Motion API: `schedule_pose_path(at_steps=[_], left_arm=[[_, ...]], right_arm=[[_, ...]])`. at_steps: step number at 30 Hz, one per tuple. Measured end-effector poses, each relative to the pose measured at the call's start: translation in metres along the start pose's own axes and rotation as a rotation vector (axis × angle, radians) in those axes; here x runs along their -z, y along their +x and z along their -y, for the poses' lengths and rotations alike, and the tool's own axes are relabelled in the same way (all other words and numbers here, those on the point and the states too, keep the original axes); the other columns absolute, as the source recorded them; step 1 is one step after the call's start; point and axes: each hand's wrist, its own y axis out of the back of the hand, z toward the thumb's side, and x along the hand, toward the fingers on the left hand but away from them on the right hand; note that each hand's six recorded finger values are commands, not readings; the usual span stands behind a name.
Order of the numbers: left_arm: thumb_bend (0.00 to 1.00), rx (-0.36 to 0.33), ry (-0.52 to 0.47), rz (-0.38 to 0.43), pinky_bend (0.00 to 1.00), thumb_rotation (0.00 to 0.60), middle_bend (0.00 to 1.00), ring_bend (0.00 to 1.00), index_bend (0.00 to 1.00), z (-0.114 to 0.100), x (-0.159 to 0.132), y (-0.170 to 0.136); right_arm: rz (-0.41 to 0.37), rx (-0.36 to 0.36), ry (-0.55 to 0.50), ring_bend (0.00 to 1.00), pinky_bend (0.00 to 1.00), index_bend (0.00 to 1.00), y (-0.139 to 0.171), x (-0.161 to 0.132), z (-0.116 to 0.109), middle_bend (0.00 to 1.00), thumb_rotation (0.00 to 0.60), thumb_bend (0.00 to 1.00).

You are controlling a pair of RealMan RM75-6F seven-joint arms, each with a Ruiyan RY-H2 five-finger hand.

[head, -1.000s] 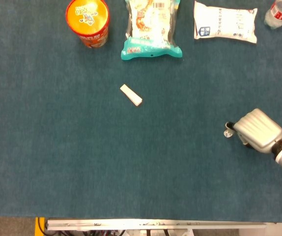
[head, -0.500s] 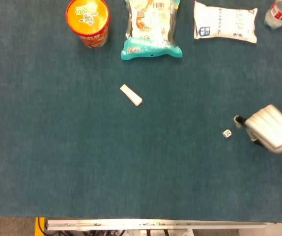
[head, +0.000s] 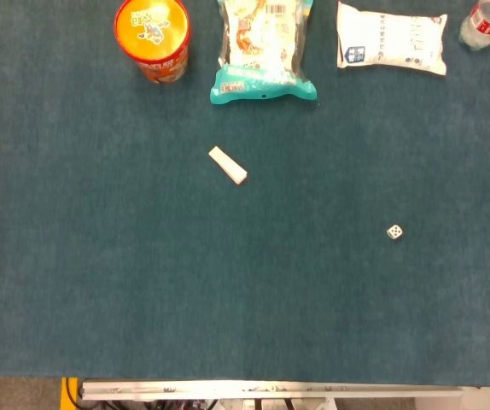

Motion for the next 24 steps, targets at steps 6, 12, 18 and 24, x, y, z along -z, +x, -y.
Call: schedule_pose_path(at_steps=[6,12,18,24], left_arm=[[0.26,0.013,-0.007,0.030,0.33,0.600,0.29,0.15,0.32,0.006,-0.005,0.008],[0.24,0.052,-0.014,0.064,0.33,0.600,0.29,0.15,0.32,0.014,-0.011,0.016],[0.24,0.096,-0.026,0.088,0.33,0.600,0.29,0.15,0.32,0.020,-0.016,0.024],[0.24,0.127,-0.027,0.087,0.33,0.600,0.29,0.15,0.32,0.026,-0.016,0.031]], right_arm=[[0.117,0.095,-0.052,0.20,0.40,0.31,0.017,0.031,-0.012,0.22,0.600,0.00],[0.216,0.148,-0.095,0.19,0.37,0.31,0.033,0.057,-0.015,0.22,0.600,0.00],[0.276,0.185,-0.098,0.18,0.37,0.31,0.044,0.072,-0.020,0.22,0.600,0.00],[0.296,0.173,-0.125,0.18,0.37,0.31,0.039,0.079,-0.018,0.23,0.600,0.00]])
